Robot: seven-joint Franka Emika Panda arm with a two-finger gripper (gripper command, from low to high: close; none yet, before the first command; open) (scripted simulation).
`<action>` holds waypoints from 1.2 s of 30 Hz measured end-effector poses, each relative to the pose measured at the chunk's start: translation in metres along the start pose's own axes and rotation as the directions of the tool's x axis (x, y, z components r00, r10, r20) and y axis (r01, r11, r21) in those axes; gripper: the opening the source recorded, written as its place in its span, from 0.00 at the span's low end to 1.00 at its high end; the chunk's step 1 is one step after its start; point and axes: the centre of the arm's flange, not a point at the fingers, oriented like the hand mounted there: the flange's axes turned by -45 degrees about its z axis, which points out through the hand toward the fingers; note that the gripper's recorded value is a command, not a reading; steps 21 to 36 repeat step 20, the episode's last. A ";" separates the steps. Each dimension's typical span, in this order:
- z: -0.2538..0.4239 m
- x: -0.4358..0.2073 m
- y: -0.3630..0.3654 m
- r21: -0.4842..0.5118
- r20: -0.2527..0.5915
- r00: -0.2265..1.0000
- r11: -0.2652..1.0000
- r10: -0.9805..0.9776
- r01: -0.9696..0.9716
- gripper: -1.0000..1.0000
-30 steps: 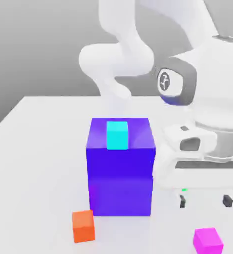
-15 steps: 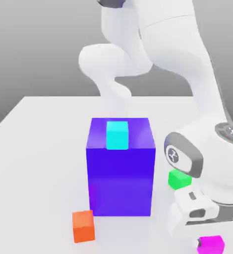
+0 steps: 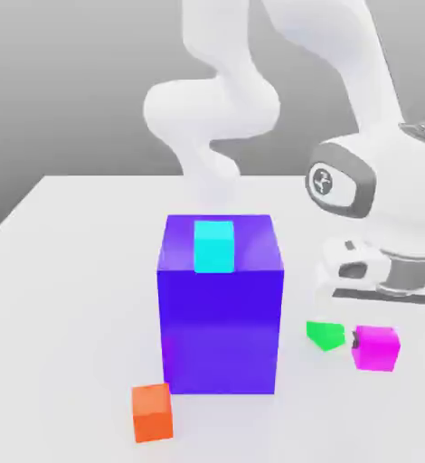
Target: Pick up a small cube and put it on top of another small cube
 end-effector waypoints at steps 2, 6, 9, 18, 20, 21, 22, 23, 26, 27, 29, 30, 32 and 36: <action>-0.006 -0.023 0.005 0.004 -0.002 0.999 0.999 0.050 -0.050 0.00; -0.014 -0.064 0.022 0.027 0.008 0.986 0.985 0.168 -0.168 0.00; -0.016 -0.095 0.034 0.050 0.029 0.969 0.968 0.244 -0.245 0.00; 0.047 -0.102 0.036 0.056 0.037 0.959 0.958 0.281 -0.283 1.00; 0.048 -0.097 0.042 0.055 0.038 0.952 0.951 0.303 -0.304 1.00; 0.048 -0.097 0.042 0.055 0.038 0.952 0.951 0.303 -0.304 1.00; 0.048 -0.097 0.042 0.055 0.038 0.952 0.951 0.303 -0.304 1.00; 0.048 -0.097 0.042 0.055 0.038 0.952 0.951 0.303 -0.304 1.00; 0.048 -0.097 0.042 0.055 0.038 0.952 0.951 0.303 -0.304 1.00; 0.048 -0.097 0.042 0.055 0.038 0.952 0.951 0.303 -0.304 1.00; 0.048 -0.097 0.042 0.055 0.038 0.952 0.951 0.303 -0.304 1.00; 0.048 -0.097 0.042 0.055 0.038 0.952 0.951 0.303 -0.304 1.00; 0.048 -0.097 0.042 0.055 0.038 0.952 0.951 0.303 -0.304 1.00; 0.048 -0.097 0.042 0.055 0.038 0.952 0.951 0.303 -0.304 1.00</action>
